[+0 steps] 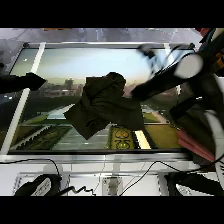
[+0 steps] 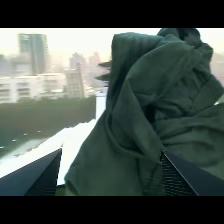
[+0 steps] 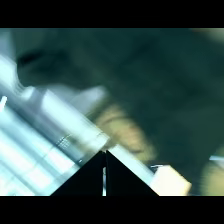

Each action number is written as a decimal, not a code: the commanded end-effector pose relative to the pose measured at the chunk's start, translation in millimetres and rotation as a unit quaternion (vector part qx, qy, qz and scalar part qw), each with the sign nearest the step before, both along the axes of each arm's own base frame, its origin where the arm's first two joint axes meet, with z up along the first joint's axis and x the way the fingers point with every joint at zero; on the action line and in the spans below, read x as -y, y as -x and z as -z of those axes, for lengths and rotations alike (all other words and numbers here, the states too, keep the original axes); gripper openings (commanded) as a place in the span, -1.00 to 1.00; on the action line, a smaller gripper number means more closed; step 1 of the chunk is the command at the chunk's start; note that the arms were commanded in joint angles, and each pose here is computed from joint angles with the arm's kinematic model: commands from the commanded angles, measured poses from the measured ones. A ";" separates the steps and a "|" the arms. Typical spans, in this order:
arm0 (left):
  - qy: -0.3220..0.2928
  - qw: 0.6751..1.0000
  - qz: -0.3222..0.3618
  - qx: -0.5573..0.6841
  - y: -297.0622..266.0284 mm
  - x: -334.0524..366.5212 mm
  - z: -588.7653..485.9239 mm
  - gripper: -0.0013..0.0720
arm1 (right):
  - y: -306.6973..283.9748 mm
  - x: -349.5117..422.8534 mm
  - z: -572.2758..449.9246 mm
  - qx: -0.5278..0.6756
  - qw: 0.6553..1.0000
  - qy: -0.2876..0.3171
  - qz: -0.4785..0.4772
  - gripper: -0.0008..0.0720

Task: Fold the clothes and pants, and hang the long-sleeved shirts on hangers.

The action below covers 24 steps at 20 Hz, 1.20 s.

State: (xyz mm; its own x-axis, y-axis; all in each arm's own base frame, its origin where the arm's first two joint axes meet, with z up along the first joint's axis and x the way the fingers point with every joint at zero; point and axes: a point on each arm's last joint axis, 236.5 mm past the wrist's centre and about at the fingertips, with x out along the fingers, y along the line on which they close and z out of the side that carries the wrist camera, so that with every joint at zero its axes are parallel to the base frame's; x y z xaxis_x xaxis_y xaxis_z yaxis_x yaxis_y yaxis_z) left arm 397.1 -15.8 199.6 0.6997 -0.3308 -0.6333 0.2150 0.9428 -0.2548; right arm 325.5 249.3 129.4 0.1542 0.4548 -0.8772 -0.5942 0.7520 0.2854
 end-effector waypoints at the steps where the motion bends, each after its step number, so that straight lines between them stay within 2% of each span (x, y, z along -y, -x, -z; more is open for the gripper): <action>1: -0.007 1.000 0.004 -0.010 3.7 -1.0 4.4 0.35 | 54.1 -66.3 66.7 -0.044 0.996 -0.003 -0.080 -0.89; 2: -0.036 0.999 0.006 -0.012 4.6 -9.5 9.2 -0.10 | 61.1 -86.3 79.5 -0.031 0.995 -0.012 -0.090 -0.88; 3: -0.079 0.997 0.012 -0.013 6.1 -21.0 14.8 -0.36 | 62.1 -106.0 87.6 -0.008 0.995 -0.025 -0.094 -0.73; 5: -0.131 0.991 0.005 -0.026 9.7 -41.7 23.6 -0.39 | 55.9 -139.4 106.4 0.025 0.996 -0.042 -0.073 0.24; 7: -0.125 0.991 0.002 -0.039 13.2 -41.2 28.2 -0.39 | 51.7 -157.9 137.6 -0.018 0.998 -0.052 -0.002 0.36; 9: -0.106 0.993 0.008 -0.046 15.0 -33.1 34.5 -0.39 | 53.6 -164.6 172.3 -0.070 0.996 -0.047 0.040 0.76; 10: -0.095 0.994 0.011 -0.048 15.3 -28.7 37.1 -0.39 | 56.2 -170.1 184.2 -0.094 0.993 -0.048 0.049 0.87; 14: -0.061 0.997 0.020 -0.053 15.9 -15.1 43.6 -0.39 | 47.6 -205.3 192.0 -0.154 0.979 -0.087 0.105 0.89; 19: -0.055 0.997 0.020 -0.053 15.8 -13.3 43.6 -0.39 | 19.2 -231.3 188.3 -0.169 0.966 -0.109 0.160 0.89; 21: -0.055 0.997 0.020 -0.053 15.8 -13.3 43.6 -0.39 | 6.5 -224.9 196.6 -0.172 0.961 -0.085 0.197 0.87; 22: -0.055 0.997 0.020 -0.053 15.7 -13.2 43.7 -0.39 | 4.0 -212.8 206.3 -0.182 0.956 -0.057 0.221 0.77; 24: -0.055 0.997 0.020 -0.053 15.7 -13.2 43.7 -0.39 | 3.6 -195.0 221.2 -0.194 0.952 -0.021 0.235 0.26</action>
State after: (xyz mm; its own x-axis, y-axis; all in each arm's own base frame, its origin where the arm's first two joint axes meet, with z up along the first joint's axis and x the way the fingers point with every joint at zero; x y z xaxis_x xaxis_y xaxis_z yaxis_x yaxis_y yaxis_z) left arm 381.3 -2.3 155.8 0.6140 -0.2800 -0.7379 0.2316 0.9577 -0.1706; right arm 315.0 462.9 -74.5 0.0341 0.5334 -0.8451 -0.1317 0.8407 0.5253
